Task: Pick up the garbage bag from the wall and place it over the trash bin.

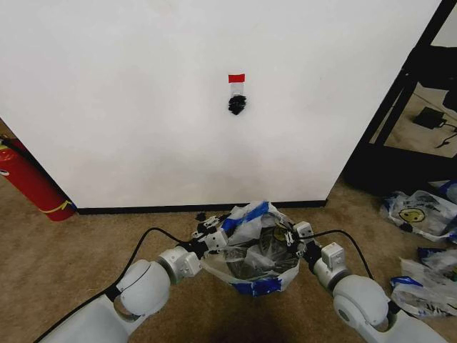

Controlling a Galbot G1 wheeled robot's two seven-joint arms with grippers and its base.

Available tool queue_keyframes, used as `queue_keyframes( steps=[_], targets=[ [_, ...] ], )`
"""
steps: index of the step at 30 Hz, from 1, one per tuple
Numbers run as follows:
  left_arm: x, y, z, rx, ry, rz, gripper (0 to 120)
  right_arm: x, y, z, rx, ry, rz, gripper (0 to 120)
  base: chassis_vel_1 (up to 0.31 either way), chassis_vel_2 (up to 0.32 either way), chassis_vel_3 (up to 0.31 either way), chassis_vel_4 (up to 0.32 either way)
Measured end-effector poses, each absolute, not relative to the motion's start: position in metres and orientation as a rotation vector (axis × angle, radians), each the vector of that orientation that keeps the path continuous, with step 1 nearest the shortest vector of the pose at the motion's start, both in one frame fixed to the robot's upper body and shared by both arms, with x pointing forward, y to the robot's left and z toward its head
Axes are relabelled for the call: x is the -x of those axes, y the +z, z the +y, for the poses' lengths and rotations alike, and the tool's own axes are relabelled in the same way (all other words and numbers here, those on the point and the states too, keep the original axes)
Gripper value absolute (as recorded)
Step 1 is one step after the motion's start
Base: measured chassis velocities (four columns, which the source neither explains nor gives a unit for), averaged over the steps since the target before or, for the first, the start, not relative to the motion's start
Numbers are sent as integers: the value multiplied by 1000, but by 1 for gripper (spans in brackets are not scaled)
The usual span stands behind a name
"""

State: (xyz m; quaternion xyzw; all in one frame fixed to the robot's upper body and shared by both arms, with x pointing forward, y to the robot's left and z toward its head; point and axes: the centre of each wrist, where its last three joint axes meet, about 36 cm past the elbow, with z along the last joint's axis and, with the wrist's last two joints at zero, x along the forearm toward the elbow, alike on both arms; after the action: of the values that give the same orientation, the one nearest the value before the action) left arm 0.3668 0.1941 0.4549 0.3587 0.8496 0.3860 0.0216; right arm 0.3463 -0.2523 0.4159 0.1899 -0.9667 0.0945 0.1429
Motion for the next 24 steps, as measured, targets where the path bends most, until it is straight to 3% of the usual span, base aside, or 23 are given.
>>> queue_keyframes(
  steps=[6,12,18,24],
  targets=[
    [-364,456,191,-1116,1132,2669,0,-346,415,-254,-540,276,-2784,1,0,0,0,0],
    [-370,471,191,-1163,891,2835,0,-346,411,-261,-572,307,-2781,1,0,0,0,0],
    [-388,495,204,-1258,367,3166,0,-360,395,-306,-959,376,-2853,1,0,0,0,0],
    [-398,498,215,-1212,171,3318,0,-373,383,-338,-1238,355,-2844,1,0,0,0,0]
  ],
)
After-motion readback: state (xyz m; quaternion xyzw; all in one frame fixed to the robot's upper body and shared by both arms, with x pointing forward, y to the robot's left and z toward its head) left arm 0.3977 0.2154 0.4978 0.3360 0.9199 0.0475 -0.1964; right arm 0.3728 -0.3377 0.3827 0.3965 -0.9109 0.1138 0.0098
